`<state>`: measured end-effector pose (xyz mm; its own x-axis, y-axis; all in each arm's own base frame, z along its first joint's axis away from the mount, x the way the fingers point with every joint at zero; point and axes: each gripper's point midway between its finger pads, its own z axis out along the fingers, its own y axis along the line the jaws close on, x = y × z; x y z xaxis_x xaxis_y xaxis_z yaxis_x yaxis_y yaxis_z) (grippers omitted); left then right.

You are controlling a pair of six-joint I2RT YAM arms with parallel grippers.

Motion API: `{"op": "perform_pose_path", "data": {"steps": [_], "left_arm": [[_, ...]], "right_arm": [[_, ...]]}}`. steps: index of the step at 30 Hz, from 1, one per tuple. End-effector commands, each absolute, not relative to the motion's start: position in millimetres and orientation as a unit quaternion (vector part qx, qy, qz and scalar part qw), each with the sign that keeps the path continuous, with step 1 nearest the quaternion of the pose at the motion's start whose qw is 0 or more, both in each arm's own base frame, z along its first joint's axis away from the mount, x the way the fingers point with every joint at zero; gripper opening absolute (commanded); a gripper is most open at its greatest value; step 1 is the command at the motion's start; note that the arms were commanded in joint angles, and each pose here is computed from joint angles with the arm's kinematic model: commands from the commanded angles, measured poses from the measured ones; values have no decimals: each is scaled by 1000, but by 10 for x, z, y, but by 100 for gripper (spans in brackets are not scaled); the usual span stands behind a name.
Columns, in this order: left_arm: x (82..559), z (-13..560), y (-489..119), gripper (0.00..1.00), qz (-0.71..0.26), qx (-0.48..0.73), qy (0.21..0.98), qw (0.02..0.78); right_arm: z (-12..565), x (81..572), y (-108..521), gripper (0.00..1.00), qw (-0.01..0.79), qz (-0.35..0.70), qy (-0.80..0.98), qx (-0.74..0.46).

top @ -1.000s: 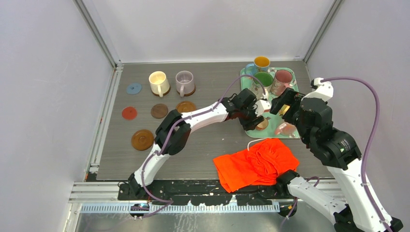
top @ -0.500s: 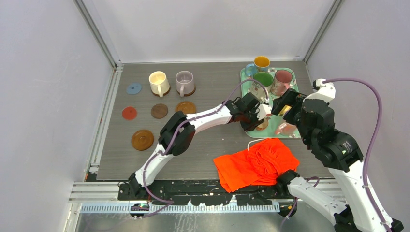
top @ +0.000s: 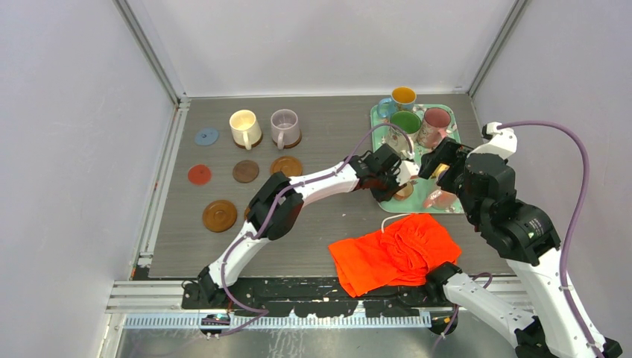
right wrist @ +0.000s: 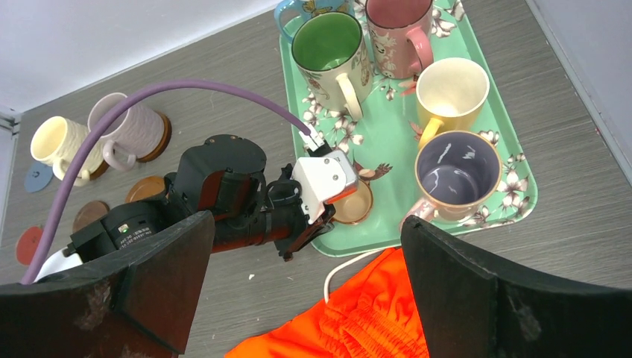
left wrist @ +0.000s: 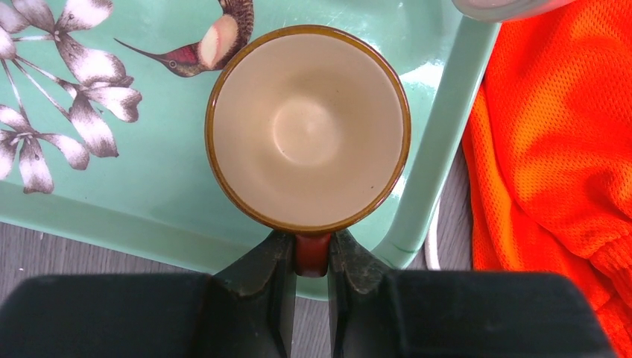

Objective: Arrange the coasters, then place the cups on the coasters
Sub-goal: Pick up the cup from the tray.

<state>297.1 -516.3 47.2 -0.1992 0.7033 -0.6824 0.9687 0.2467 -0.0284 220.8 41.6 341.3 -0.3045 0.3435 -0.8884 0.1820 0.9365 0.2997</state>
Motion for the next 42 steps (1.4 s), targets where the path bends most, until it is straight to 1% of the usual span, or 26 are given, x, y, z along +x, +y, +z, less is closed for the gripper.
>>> {"op": "perform_pose_path", "data": {"steps": [1, 11, 15, 17, 23, 29, 42], "left_arm": [[3022, 686, -5288, 18, -248, 553, 732, 312], [3063, 734, -5291, 18, -248, 533, 739, 329], [3098, 714, -5285, 5, -244, 523, 744, 337], [3113, 723, -5288, 1, -245, 517, 745, 344], [3178, 817, -5252, 0, -240, 492, 751, 370], [3211, 1079, -5201, 0, -244, 464, 750, 403], [3289, 1353, -5024, 0, -252, 409, 764, 430]], "right_arm": [[3560, 2201, 378, 100, 582, 79, 789, 177], [3533, 2212, 388, 100, 580, 78, 792, 176], [3528, 2209, 389, 100, 579, 77, 793, 175], [3526, 2210, 386, 100, 579, 76, 793, 175], [3520, 2210, 385, 100, 578, 75, 793, 175], [3509, 2225, 394, 100, 578, 75, 794, 174], [3473, 2261, 431, 100, 575, 75, 798, 168]]}}
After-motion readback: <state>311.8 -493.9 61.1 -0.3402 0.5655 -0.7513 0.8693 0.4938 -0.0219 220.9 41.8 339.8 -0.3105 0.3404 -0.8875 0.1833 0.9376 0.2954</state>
